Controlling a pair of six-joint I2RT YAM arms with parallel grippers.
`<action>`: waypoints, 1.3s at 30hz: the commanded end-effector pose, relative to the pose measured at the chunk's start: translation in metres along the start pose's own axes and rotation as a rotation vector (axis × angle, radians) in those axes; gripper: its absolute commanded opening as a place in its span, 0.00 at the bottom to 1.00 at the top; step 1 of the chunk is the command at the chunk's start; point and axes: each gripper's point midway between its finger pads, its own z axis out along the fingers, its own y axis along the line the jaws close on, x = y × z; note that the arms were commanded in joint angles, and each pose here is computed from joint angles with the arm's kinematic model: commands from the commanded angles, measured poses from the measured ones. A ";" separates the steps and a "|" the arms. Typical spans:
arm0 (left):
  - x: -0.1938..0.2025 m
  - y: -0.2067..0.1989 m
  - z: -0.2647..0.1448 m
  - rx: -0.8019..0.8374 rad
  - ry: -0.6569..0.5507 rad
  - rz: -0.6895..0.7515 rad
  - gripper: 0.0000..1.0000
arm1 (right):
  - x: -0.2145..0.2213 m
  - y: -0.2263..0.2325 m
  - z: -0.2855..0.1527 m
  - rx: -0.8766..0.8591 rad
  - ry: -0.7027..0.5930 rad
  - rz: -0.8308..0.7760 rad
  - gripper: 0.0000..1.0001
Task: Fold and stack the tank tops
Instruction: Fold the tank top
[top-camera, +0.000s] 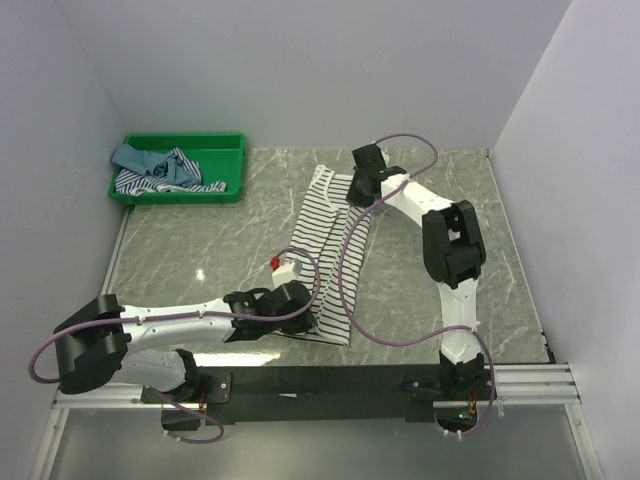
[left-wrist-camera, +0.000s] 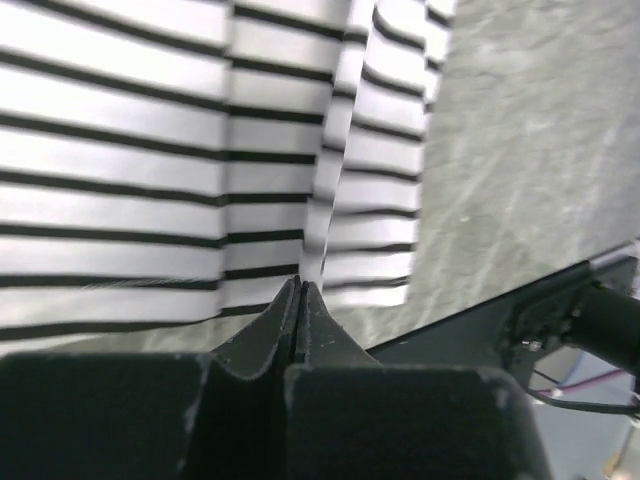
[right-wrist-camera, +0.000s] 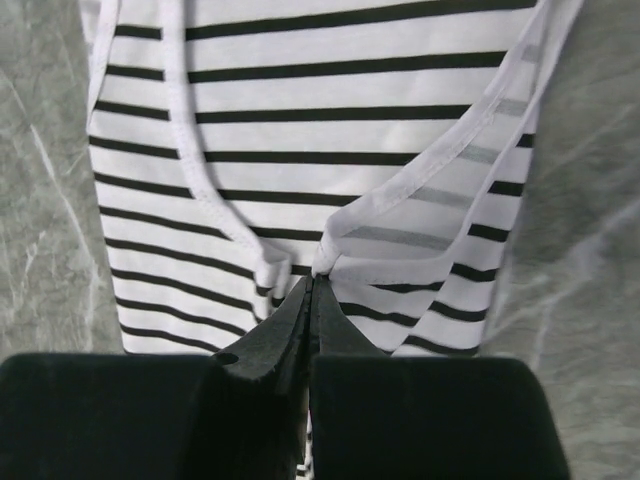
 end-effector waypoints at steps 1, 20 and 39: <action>0.001 0.019 -0.005 -0.057 -0.010 -0.040 0.01 | -0.017 0.020 -0.005 -0.016 -0.050 -0.004 0.00; -0.019 -0.002 -0.009 -0.002 -0.078 0.036 0.27 | -0.005 0.035 0.006 -0.018 -0.040 -0.038 0.00; 0.001 0.023 0.040 -0.194 0.052 0.164 0.32 | 0.004 0.027 0.010 -0.017 -0.024 -0.044 0.00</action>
